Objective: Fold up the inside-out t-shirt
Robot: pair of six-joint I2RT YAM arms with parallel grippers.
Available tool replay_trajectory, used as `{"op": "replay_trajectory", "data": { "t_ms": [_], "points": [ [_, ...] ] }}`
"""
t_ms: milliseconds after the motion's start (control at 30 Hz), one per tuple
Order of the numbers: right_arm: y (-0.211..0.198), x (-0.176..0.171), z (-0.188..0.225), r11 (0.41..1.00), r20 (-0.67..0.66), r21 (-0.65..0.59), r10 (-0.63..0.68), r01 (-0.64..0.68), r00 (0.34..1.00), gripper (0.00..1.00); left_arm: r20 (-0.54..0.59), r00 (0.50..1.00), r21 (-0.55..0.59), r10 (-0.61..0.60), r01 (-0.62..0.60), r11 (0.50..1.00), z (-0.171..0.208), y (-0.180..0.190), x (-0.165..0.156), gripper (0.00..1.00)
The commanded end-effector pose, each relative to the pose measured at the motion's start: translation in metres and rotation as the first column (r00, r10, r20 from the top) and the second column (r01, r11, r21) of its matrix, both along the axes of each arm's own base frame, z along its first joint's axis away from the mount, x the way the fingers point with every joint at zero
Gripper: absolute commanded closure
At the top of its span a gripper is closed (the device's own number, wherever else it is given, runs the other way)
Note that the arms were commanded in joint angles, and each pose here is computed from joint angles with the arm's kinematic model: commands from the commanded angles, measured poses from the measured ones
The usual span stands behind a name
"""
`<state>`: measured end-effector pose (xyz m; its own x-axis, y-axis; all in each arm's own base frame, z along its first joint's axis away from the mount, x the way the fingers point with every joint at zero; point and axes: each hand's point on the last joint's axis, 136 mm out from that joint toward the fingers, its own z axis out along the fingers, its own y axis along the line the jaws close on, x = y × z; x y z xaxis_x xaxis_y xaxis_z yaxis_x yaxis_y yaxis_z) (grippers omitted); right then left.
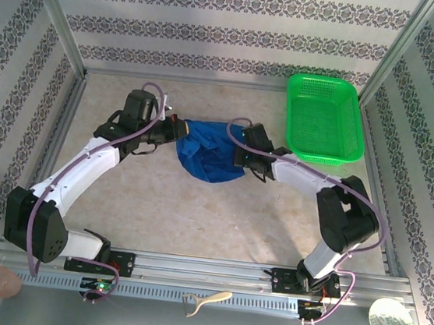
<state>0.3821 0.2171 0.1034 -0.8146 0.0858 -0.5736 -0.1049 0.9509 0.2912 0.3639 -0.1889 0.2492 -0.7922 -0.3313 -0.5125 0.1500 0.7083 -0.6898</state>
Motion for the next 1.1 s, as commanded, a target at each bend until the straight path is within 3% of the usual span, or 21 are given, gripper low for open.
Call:
{"op": "replay_trajectory", "data": {
  "t_ms": [0, 200, 400, 800, 1067],
  "points": [
    [0.002, 0.003, 0.088, 0.994, 0.136, 0.074, 0.071, -0.081, 0.988, 1.0, 0.082, 0.996, -0.066, 0.024, -0.019, 0.998, 0.045, 0.007, 0.021, 1.0],
    [-0.017, -0.006, 0.203, 0.97, 0.302, 0.214, 0.045, -0.113, 0.952, 1.0, 0.198, 0.975, -0.115, 0.1, -0.078, 0.99, 0.124, 0.036, 0.045, 1.0],
    [-0.04, -0.022, 0.282, 0.935, 0.418, 0.32, 0.007, -0.154, 0.908, 1.0, 0.281, 0.948, -0.159, 0.149, -0.107, 0.981, 0.178, 0.056, 0.046, 1.0],
    [-0.027, -0.053, 0.317, 0.821, 0.426, 0.499, 0.048, -0.279, 0.904, 1.0, 0.281, 0.946, -0.258, 0.161, -0.087, 0.962, 0.197, 0.056, 0.021, 1.0],
    [-0.022, -0.09, 0.369, 0.731, 0.529, 0.56, 0.048, -0.391, 0.847, 1.0, 0.44, 0.875, -0.389, 0.203, -0.018, 0.921, 0.28, 0.059, -0.027, 1.0]
  ]
}}
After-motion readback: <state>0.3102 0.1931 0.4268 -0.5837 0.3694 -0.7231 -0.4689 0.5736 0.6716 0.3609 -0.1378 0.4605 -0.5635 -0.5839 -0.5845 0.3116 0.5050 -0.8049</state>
